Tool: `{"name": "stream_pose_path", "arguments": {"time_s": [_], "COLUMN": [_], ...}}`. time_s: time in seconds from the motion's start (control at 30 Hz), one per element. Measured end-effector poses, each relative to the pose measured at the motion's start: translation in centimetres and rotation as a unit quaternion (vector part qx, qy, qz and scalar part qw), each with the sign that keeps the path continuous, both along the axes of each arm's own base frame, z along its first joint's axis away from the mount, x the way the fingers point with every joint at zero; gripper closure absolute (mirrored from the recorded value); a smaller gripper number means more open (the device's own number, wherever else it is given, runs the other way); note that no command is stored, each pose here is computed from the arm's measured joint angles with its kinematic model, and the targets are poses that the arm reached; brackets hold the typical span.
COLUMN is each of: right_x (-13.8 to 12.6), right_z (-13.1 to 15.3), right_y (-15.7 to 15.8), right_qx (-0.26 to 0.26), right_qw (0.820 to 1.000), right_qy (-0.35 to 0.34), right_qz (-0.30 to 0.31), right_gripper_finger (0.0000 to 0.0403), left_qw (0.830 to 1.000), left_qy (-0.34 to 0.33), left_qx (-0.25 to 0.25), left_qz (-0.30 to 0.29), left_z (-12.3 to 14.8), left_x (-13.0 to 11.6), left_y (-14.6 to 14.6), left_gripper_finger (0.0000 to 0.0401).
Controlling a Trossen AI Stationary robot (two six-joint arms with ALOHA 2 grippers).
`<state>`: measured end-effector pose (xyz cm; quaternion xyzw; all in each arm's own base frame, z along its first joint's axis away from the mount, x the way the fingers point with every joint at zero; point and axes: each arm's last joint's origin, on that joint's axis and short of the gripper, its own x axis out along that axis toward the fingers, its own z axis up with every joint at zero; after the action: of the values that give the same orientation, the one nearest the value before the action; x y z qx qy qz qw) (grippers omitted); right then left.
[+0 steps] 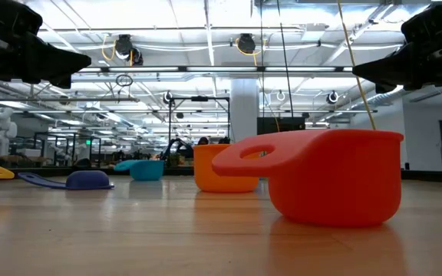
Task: Nest measuring cups in basket
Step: Put the orange measuring cup into the white bin
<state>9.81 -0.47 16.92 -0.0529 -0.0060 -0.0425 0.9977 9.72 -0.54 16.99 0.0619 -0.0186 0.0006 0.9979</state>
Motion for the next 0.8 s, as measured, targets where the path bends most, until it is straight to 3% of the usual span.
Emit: {"name": "stream_pose_path", "arguments": {"time_s": [0.1,0.33,0.5,0.6,0.8], "right_x": [0.0,-0.6,-0.2,-0.4,0.1], "right_z": [0.3,3.1,2.7,4.9,8.9], "right_y": [0.0,0.0,0.0,0.0,0.1], "right_qx": [0.007,0.033,0.059,0.076,0.082], "right_qw": [1.000,0.986,0.990,0.986,0.990], "right_qy": [-0.018,-0.163,-0.130,-0.146,-0.109], "right_qz": [0.000,0.007,0.010,0.015,0.014], "right_gripper_finger": [0.0403,0.0403,0.0403,0.0403,0.0403], "left_qw": [1.000,1.000,1.000,1.000,1.000], "left_qy": [0.000,0.000,0.000,0.000,-0.002], "left_qx": [0.000,0.000,0.000,0.000,0.000], "left_qz": [0.000,0.000,0.000,0.000,0.002], "left_z": [0.0,0.0,0.0,0.0,0.0], "left_x": [0.0,0.0,0.0,0.0,0.0], "left_y": [0.0,0.0,0.0,0.0,0.0], "left_gripper_finger": [0.0375,0.0375,0.0375,0.0375,0.0375]}}
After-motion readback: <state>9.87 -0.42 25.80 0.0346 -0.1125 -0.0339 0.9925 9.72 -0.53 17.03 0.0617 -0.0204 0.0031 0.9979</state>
